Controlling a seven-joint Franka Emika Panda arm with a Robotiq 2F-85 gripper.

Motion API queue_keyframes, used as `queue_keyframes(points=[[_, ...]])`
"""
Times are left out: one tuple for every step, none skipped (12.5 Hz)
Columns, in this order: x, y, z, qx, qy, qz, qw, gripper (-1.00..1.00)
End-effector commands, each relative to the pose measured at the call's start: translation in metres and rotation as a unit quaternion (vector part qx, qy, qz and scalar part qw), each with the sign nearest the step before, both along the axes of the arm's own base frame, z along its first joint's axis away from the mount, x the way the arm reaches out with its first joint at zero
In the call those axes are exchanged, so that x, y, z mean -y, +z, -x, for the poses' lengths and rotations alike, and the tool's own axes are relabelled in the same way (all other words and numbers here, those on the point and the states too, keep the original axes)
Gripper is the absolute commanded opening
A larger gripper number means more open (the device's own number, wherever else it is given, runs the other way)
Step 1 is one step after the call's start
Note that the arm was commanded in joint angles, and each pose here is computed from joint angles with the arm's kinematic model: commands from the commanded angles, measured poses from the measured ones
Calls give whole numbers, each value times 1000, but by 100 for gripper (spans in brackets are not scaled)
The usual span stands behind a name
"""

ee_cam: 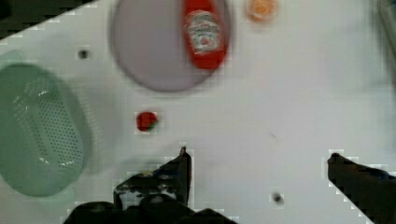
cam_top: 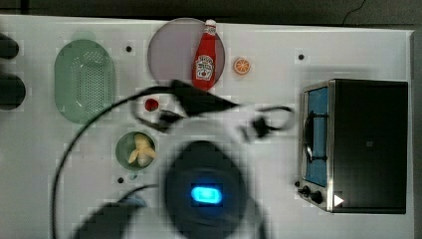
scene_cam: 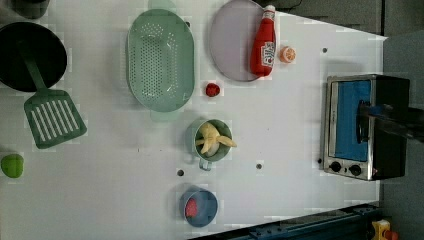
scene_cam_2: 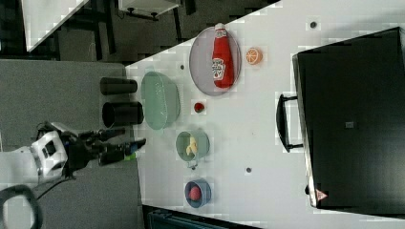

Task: Pick Banana and place it in mug.

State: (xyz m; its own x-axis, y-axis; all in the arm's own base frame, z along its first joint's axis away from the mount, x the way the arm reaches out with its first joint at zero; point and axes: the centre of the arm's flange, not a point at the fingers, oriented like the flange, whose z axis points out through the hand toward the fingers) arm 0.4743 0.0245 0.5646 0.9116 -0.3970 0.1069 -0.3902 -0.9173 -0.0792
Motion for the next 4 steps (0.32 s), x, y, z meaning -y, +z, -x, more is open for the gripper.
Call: queue_keyframes(points=[[56, 13, -6, -52, -64, -17, 996, 100], [68, 33, -9, -43, -71, -7, 996, 100], [77, 49, -9, -36, -75, 13, 996, 100], [80, 60, -9, -29, -75, 29, 996, 100]])
